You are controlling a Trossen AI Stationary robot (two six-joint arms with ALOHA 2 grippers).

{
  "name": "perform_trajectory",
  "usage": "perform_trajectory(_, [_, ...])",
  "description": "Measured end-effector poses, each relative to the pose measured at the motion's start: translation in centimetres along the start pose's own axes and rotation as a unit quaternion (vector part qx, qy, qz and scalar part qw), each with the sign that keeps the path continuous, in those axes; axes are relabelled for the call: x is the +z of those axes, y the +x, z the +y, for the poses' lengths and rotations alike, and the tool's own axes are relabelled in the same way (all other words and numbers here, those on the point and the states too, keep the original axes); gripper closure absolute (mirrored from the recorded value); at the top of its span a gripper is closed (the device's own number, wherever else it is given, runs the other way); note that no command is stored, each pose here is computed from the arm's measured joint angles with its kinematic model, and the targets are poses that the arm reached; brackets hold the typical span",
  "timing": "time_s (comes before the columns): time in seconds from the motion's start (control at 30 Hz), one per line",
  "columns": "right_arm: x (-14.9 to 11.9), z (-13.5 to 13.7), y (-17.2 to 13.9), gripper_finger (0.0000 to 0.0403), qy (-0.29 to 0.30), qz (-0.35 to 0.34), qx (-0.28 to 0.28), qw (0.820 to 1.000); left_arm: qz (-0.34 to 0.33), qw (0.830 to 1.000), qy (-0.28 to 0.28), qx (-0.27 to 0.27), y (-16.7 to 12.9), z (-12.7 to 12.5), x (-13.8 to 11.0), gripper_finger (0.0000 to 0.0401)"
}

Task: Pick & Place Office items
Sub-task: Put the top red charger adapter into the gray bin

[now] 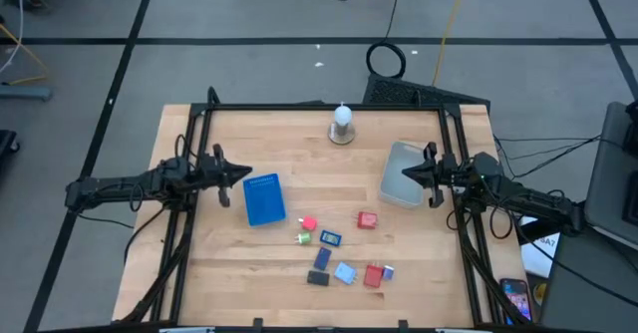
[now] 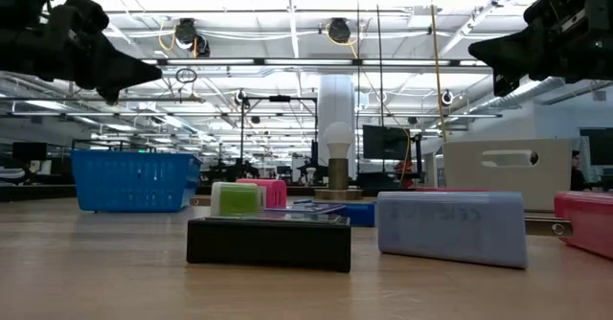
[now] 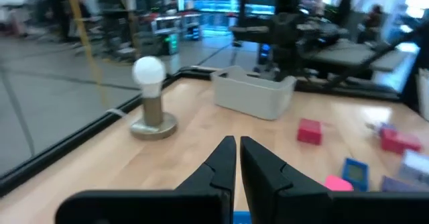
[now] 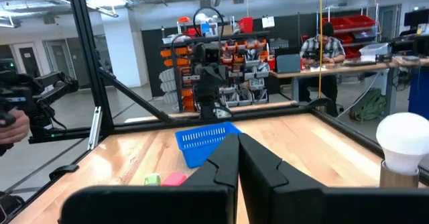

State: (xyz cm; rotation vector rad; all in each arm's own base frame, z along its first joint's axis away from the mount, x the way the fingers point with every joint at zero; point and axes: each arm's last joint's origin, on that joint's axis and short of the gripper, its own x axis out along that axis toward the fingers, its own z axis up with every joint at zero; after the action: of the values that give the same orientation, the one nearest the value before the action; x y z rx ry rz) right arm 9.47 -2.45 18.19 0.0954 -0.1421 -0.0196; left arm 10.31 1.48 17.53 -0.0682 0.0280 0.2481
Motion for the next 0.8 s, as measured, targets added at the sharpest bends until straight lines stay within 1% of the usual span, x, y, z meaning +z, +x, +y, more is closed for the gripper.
perform_trajectory(0.07, [0.2,0.0,0.0,0.0403,-0.007,-0.01,0.001,1.0,-0.005,1.0,-0.017,0.02,0.0,0.1,0.1,0.0375])
perform_trajectory(0.13, [0.3,0.0,0.0,0.0403,-0.004,-0.015,0.002,1.0,0.003,0.999,-0.019,0.025,0.0,0.2,-0.1,0.0375])
perform_trajectory(0.2, [0.3,0.1,0.0,0.0403,-0.001,-0.017,0.002,1.0,0.02,0.999,-0.017,0.026,0.0,0.2,-0.4,0.0375])
perform_trajectory(0.3, [0.3,0.1,0.0,0.0403,-0.001,-0.016,0.002,1.0,0.053,0.998,-0.029,0.029,-0.1,0.2,-1.1,0.0376])
perform_trajectory(0.37, [0.3,0.0,0.0,0.0403,0.002,-0.016,0.002,1.0,0.062,0.998,-0.026,0.013,0.0,0.1,-1.2,0.0384])
perform_trajectory(0.47, [0.3,0.1,0.0,0.0403,0.027,-0.016,0.003,1.0,0.072,0.997,-0.01,-0.022,0.0,-0.1,-1.3,0.0397])
perform_trajectory(0.57, [0.3,0.1,0.0,0.0403,0.037,-0.016,0.003,0.999,0.074,0.997,-0.012,-0.026,0.0,-0.1,-1.3,0.0391])
perform_trajectory(0.63, [0.3,0.1,0.0,0.0403,0.034,-0.016,0.004,0.999,0.074,0.997,-0.011,-0.026,0.0,-0.1,-1.3,0.0395])
perform_trajectory(0.7, [0.3,0.0,0.0,0.0403,0.034,-0.016,0.003,0.999,0.073,0.997,-0.003,-0.024,0.0,0.0,-1.3,0.0398])
perform_trajectory(0.8, [0.3,0.0,0.0,0.0403,0.034,-0.016,0.002,0.999,0.072,0.997,0.017,-0.023,0.0,0.0,-1.3,0.0391])
